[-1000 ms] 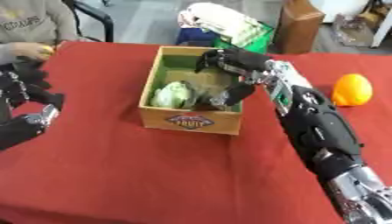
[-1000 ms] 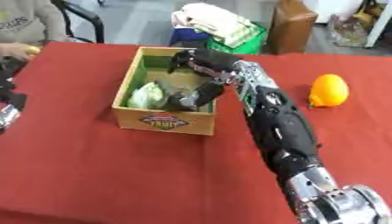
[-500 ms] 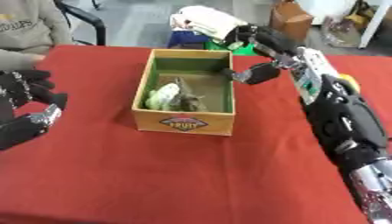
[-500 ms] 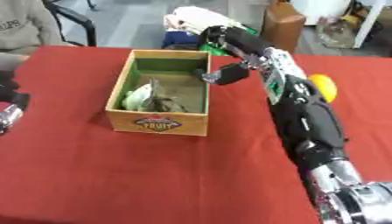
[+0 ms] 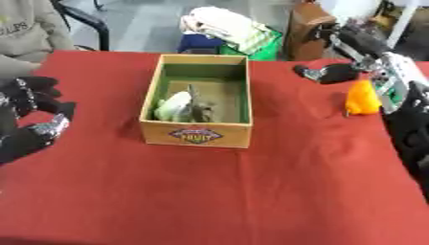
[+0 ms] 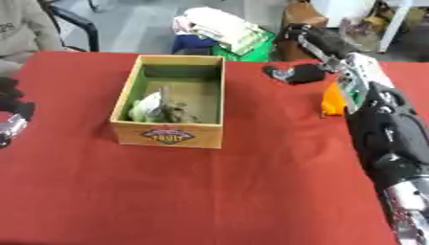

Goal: Pick up objects on the table and place them in the box.

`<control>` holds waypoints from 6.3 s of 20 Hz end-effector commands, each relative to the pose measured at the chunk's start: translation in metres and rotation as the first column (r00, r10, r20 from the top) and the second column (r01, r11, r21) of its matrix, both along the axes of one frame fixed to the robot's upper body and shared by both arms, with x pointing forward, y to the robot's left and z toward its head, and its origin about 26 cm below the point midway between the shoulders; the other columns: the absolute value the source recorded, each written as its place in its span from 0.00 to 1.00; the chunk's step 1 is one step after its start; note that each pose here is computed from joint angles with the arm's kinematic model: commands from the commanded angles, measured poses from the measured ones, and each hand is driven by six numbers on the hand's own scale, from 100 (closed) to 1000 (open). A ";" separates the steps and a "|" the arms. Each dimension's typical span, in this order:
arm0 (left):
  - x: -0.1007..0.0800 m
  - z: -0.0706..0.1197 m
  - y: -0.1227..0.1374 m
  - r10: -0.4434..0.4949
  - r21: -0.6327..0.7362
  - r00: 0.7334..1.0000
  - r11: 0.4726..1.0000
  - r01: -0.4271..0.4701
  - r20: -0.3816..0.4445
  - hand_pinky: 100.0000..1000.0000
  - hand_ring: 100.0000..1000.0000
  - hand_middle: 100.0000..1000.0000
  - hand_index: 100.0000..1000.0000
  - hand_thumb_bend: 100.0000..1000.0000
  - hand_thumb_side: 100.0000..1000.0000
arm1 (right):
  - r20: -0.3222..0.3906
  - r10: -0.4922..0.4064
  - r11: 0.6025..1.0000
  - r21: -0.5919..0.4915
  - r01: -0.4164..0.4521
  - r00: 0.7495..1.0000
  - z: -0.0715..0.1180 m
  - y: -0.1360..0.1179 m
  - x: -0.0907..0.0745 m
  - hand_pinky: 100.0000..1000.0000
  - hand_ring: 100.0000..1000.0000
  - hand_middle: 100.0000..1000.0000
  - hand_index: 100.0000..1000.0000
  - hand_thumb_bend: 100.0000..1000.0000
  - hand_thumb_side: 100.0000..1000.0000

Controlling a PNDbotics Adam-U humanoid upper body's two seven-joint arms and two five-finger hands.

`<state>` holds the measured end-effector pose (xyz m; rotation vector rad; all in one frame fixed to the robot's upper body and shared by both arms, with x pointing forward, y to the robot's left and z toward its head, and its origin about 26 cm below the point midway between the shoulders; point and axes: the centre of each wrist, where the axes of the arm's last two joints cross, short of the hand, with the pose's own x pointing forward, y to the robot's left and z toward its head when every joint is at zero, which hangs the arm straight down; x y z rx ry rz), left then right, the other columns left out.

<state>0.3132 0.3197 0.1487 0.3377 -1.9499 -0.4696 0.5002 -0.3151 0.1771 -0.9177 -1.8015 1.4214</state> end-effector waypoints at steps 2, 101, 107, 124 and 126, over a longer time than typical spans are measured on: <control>-0.001 0.012 0.008 0.017 0.031 0.999 0.999 -0.018 0.032 0.57 0.53 0.52 0.71 0.27 0.09 | 0.020 -0.148 0.989 -0.013 0.148 0.989 0.010 -0.039 -0.006 0.58 0.76 0.75 0.77 0.36 0.67; 0.002 0.017 -0.003 -0.048 0.027 0.998 0.999 0.047 0.037 0.57 0.53 0.53 0.71 0.26 0.09 | 0.222 0.482 0.872 -0.219 -0.438 0.848 0.014 0.176 0.005 0.35 0.54 0.62 0.72 0.03 0.54; 0.002 0.016 -0.003 -0.047 0.025 0.998 0.999 0.046 0.035 0.57 0.53 0.53 0.71 0.26 0.09 | 0.234 0.480 0.869 -0.255 -0.424 0.845 0.017 0.180 0.002 0.69 0.83 0.93 0.90 0.33 0.69; -0.002 0.006 0.007 0.009 0.024 1.000 1.000 -0.009 0.012 0.57 0.53 0.53 0.71 0.26 0.09 | 0.267 0.374 0.916 0.047 -0.399 0.888 0.025 0.099 0.008 0.46 0.65 0.74 0.84 0.00 0.37; -0.003 0.004 0.009 0.018 0.024 1.000 1.000 -0.018 0.008 0.57 0.53 0.53 0.71 0.26 0.09 | 0.251 0.364 0.912 0.099 -0.398 0.897 0.029 0.087 0.005 0.45 0.63 0.73 0.83 0.00 0.35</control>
